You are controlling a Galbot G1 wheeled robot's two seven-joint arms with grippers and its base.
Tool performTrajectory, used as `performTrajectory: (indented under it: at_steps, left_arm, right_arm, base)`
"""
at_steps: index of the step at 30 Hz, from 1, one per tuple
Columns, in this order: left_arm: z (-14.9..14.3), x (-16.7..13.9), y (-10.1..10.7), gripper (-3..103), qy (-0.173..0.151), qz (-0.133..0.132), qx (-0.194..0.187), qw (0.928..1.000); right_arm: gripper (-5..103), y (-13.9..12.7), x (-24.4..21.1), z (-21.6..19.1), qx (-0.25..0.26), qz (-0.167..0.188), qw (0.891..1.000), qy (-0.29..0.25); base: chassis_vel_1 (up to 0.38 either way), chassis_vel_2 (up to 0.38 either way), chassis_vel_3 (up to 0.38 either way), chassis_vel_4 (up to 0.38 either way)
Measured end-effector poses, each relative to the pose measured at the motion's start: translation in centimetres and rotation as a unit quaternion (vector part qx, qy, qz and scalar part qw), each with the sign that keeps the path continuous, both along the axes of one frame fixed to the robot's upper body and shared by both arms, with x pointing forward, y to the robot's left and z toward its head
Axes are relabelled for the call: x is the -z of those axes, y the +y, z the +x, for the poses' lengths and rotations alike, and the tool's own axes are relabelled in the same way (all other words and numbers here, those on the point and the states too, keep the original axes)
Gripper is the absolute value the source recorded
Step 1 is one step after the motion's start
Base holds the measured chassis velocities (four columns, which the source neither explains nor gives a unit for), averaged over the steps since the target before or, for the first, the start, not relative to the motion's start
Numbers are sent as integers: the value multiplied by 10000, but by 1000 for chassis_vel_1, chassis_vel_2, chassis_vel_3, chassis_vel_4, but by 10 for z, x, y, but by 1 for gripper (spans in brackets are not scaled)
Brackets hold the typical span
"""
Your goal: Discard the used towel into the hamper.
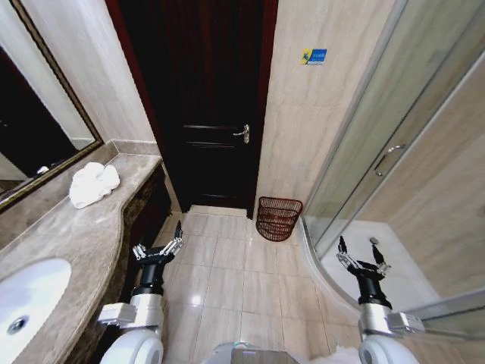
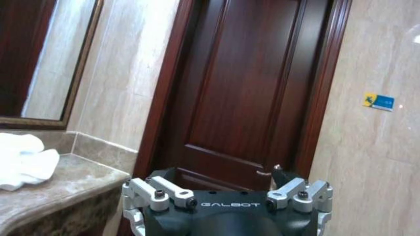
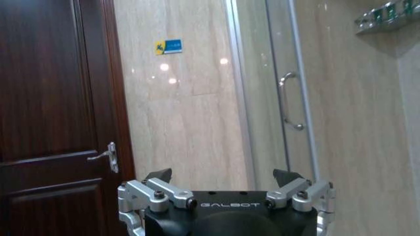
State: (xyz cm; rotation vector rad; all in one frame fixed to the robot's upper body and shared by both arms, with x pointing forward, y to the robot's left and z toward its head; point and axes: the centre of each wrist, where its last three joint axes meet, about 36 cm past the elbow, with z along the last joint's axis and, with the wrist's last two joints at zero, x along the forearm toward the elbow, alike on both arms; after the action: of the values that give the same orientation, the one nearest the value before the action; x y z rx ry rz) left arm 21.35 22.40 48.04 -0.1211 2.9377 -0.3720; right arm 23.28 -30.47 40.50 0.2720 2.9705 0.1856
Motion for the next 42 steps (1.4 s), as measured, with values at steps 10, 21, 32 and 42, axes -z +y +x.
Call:
performTrajectory:
  at_steps: [10, 21, 32, 42]
  left_arm:
    - [6, 3, 1, 98, -16, -29, -86, 10000]
    - [12, 7, 3, 95, -28, -2, -210, 9998]
    - [14, 9, 4, 99, 99, 166, -347, 9992]
    - [13, 2, 5, 100, 387, 95, -641, 9971]
  right_arm:
    - [100, 5, 3, 2, 82, -310, 9995, 17]
    - [100, 9, 5, 3, 270, -784, 9965, 34]
    - [100, 14, -1, 15, 512, -1338, 9893, -279]
    - [100, 20, -2, 22, 786, -905, 9913, -552]
  base:
    - [-154, 156, 148, -159]
    - [-149, 147, 146, -146]
    - [-154, 151, 147, -162]
    - [-231, 235, 236, -233]
